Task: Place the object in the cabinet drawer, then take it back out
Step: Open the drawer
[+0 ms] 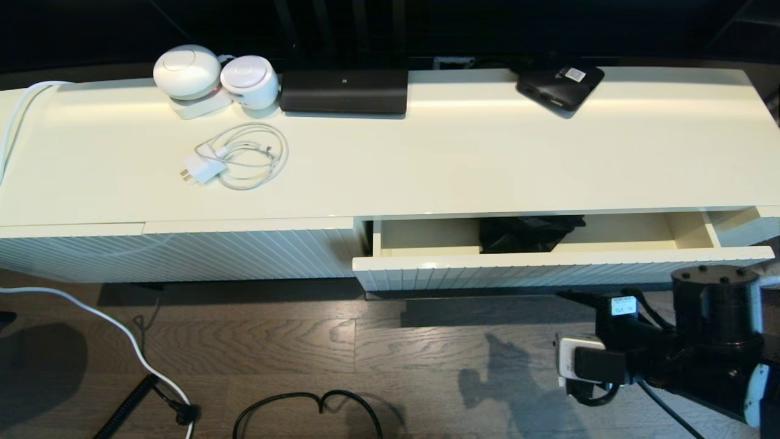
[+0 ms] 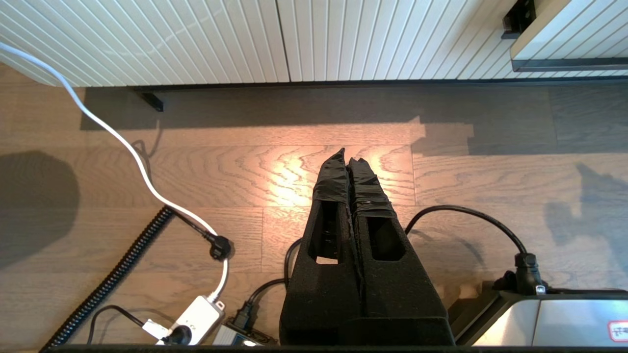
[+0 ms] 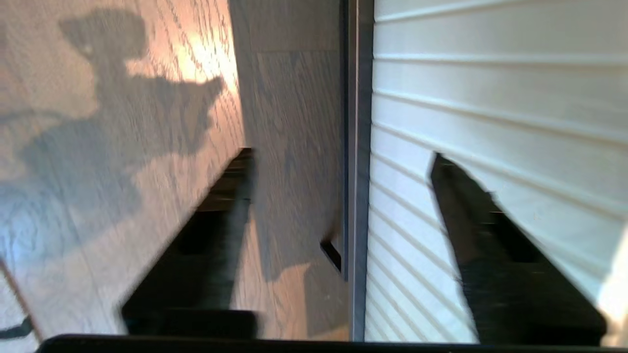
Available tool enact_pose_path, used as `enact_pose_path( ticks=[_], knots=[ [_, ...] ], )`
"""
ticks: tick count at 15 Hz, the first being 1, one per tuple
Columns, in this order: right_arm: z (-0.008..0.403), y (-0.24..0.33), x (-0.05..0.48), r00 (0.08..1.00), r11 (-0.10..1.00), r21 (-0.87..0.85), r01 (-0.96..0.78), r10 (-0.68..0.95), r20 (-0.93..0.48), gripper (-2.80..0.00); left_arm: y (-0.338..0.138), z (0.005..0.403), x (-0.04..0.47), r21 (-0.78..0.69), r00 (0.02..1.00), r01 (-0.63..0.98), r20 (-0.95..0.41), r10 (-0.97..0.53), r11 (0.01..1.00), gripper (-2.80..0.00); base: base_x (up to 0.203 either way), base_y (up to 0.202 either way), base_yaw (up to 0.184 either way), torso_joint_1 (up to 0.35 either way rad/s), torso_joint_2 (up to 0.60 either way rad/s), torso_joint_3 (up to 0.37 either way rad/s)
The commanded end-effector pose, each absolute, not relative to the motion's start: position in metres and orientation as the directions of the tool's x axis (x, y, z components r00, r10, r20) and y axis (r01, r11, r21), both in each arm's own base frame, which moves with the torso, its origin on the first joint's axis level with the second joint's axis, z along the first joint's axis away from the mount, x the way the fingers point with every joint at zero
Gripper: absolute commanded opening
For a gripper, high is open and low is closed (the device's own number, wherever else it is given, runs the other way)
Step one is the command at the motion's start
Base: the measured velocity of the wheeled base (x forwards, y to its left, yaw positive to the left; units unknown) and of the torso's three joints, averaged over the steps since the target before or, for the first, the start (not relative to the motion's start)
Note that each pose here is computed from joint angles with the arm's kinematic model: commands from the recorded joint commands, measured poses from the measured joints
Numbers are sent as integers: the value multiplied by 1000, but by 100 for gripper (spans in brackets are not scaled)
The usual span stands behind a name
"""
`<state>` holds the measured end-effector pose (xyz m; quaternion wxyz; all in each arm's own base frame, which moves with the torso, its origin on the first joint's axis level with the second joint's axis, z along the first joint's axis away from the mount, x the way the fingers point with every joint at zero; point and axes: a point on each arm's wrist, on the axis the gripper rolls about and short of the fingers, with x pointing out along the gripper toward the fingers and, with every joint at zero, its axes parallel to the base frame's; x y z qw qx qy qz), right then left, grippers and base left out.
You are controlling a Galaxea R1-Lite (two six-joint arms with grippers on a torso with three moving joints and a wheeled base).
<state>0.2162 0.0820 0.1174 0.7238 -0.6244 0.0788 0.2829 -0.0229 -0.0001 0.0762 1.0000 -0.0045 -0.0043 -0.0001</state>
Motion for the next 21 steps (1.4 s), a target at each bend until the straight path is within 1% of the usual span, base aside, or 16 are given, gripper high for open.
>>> enact_pose_path(
  ticks=[1, 5, 7, 9, 14, 21],
  knots=[
    [135, 72, 188, 860, 76, -895, -439, 324, -394, -280, 0, 76, -23, -8, 1000, 0, 11, 0, 1000, -280, 0, 0, 0, 0, 0, 0],
    [161, 61, 161, 898, 122, -932, -341, 336, -284, -280, 0, 76, -23, -9, 1000, 0, 11, 0, 1000, -280, 0, 0, 0, 0, 0, 0],
    [175, 61, 162, 921, 155, -952, -264, 332, -202, -280, 0, 76, -23, -9, 1000, 0, 11, 0, 1000, -280, 0, 0, 0, 0, 0, 0],
    [182, 59, 166, 934, 183, -956, -228, 320, -161, -280, 0, 76, -23, -9, 1000, -1, 11, 1, 1000, -280, 0, 0, 0, 0, 0, 0],
    [192, 68, 191, 938, 208, -954, -214, 318, -141, -280, 0, 76, -23, -9, 1000, -1, 11, 1, 1000, -280, 0, 0, 0, 0, 0, 0],
    [189, 76, 218, 938, 194, -949, -248, 292, -186, -280, 0, 76, -23, -9, 1000, -1, 11, 2, 1000, -280, 0, 0, 0, 0, 0, 0]
  ],
)
